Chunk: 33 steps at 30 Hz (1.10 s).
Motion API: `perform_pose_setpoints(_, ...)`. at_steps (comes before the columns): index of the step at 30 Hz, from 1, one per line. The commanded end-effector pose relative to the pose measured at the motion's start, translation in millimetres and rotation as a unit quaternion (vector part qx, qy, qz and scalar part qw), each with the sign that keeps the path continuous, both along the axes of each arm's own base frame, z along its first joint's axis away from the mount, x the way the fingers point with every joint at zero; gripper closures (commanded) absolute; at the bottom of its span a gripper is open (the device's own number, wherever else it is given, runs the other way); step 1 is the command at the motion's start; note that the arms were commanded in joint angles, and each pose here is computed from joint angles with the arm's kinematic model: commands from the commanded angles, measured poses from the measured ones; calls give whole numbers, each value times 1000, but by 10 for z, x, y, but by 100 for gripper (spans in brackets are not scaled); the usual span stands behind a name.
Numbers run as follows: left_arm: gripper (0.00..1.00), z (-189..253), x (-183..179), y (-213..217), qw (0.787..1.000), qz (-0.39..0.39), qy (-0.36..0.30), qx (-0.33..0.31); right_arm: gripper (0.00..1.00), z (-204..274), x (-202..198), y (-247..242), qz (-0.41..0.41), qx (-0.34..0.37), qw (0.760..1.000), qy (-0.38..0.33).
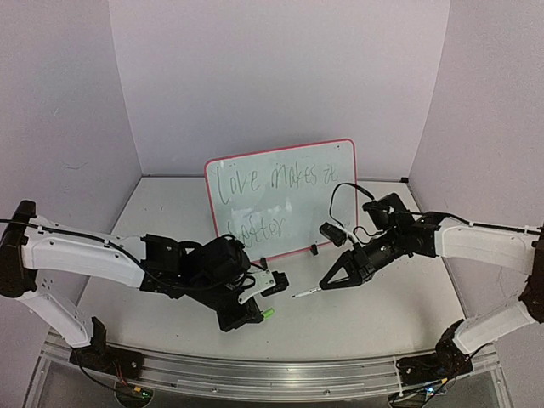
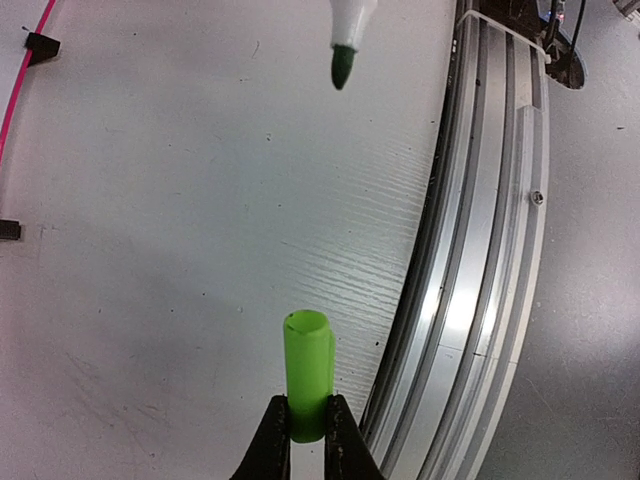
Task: Write a sentence on the whiteboard
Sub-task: Insert the whiteboard marker without the cap into the pen cap.
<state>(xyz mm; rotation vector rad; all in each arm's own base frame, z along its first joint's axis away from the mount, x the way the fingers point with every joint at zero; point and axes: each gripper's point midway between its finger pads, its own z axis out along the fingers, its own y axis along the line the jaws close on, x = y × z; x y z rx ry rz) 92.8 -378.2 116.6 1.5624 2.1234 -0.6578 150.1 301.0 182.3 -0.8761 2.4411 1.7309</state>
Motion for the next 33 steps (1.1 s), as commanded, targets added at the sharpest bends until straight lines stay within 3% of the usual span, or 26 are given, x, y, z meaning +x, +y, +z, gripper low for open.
perform_pose_setpoints(1,100,318,-30,-172,997,-39,-26,-54,100,79,-35,61,23,10,1000,6)
perform_pose_setpoints(33,100,350,-127,-264,994,-73,-17,-74,100,-139,-77,326,66,-9,997,33)
